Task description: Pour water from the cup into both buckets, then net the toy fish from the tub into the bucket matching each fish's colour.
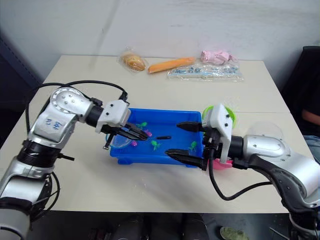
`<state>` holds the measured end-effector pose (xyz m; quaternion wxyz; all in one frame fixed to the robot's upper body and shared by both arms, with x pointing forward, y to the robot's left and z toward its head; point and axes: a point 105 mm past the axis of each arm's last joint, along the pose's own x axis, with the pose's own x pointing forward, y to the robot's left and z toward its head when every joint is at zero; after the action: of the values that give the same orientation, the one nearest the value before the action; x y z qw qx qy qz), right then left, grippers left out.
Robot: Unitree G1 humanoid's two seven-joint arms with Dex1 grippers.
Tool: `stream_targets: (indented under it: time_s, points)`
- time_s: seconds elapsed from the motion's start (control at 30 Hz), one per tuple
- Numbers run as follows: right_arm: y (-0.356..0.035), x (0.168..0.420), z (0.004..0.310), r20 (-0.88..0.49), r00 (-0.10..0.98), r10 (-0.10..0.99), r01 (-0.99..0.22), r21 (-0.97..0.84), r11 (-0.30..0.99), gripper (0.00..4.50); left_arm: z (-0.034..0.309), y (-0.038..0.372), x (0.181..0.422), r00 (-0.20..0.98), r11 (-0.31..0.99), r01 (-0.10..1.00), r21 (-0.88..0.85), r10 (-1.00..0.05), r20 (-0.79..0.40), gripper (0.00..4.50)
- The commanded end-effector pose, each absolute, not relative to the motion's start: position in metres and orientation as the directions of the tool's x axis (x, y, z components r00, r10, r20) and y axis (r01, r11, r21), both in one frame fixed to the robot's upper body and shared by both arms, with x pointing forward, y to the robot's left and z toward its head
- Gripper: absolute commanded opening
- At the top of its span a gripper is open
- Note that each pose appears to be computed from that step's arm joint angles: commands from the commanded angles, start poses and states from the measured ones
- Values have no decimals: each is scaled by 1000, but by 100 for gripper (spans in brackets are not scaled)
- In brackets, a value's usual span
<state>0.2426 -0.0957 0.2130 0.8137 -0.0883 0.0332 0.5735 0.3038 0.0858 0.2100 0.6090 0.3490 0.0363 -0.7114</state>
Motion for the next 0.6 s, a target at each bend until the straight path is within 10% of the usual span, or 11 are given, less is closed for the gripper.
stream_targets:
  time_s: [0.03,0.6]
  points:
    - [-96,242,210,-206,360,910,-933,-101,346,450,219,72,301,-32,-295,861,414,-845,-535,5]
    - [-86,249,195,-309,351,884,-932,-25,361,450,209,56,292,-99,-386,850,360,-787,-609,5]
